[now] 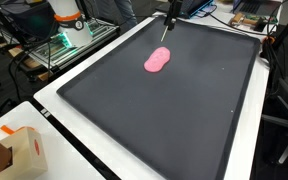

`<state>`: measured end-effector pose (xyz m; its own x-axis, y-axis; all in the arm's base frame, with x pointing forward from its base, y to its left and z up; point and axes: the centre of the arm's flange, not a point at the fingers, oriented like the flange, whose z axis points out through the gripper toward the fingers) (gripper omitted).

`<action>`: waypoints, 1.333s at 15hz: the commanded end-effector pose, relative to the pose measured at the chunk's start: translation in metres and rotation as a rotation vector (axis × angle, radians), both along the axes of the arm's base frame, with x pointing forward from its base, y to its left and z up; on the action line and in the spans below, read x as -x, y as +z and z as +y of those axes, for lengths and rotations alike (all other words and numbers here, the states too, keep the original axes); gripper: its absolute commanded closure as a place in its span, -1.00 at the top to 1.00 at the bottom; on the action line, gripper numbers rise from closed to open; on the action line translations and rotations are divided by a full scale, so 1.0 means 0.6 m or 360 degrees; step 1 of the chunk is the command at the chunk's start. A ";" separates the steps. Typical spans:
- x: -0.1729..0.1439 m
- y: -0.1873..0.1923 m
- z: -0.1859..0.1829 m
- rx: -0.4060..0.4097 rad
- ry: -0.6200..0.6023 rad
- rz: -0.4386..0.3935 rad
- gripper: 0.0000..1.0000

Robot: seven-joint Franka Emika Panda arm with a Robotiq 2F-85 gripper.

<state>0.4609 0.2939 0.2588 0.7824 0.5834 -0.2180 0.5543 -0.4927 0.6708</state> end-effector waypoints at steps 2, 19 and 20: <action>-0.003 -0.033 0.022 0.0111 -0.0025 -0.0050 -0.88; -0.039 -0.047 -0.011 0.0081 -0.0124 0.0037 -0.88; -0.041 -0.045 -0.015 0.0077 -0.0126 0.0041 -0.88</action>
<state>0.4805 0.2924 0.2315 0.8237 0.5090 -0.2501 0.5149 -0.4865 0.7058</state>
